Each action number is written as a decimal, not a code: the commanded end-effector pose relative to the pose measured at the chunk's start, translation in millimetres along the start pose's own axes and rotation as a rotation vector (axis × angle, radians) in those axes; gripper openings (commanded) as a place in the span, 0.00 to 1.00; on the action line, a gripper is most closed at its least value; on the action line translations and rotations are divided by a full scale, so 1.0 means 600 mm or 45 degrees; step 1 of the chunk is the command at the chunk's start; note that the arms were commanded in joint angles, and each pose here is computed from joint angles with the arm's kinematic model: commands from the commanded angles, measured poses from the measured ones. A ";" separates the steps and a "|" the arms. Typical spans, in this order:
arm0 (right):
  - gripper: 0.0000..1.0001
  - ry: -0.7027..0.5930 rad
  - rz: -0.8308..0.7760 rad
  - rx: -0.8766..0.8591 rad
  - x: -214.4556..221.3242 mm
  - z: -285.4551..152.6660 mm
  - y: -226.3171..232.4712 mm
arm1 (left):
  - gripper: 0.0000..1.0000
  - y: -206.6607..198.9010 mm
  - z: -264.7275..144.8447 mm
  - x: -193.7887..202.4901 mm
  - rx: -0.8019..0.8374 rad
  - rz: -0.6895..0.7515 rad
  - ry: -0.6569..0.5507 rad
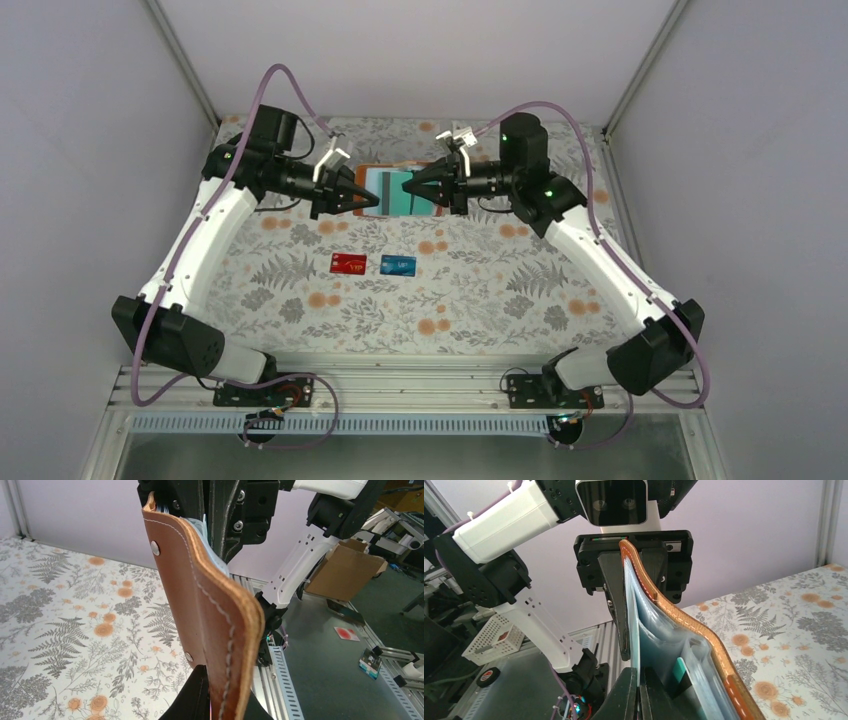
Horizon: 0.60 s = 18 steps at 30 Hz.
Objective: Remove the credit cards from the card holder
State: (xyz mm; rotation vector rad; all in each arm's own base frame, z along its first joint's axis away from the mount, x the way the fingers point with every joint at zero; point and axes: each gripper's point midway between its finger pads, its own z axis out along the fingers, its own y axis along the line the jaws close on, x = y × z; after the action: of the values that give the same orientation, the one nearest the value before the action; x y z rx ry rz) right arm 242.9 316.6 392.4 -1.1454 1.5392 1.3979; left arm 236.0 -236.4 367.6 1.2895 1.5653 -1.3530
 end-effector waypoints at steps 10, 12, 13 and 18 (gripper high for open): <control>0.04 -0.017 -0.053 0.198 -0.010 -0.047 -0.012 | 0.02 -0.021 -0.008 -0.025 0.033 0.083 -0.054; 0.04 -0.015 -0.059 0.189 -0.013 -0.048 -0.010 | 0.02 -0.021 -0.008 -0.024 0.033 0.084 -0.054; 0.04 -0.013 -0.061 0.189 -0.014 -0.049 -0.009 | 0.02 -0.021 -0.007 -0.024 0.034 0.084 -0.053; 0.04 -0.006 -0.060 0.246 -0.019 -0.061 -0.011 | 0.02 -0.005 -0.010 -0.024 -0.022 0.058 -0.039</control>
State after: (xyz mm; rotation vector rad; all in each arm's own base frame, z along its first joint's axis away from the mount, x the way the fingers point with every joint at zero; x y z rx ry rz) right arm 249.5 293.6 392.0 -1.0861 1.5993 1.2754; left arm 239.4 -236.0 368.6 1.2852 1.5618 -1.3399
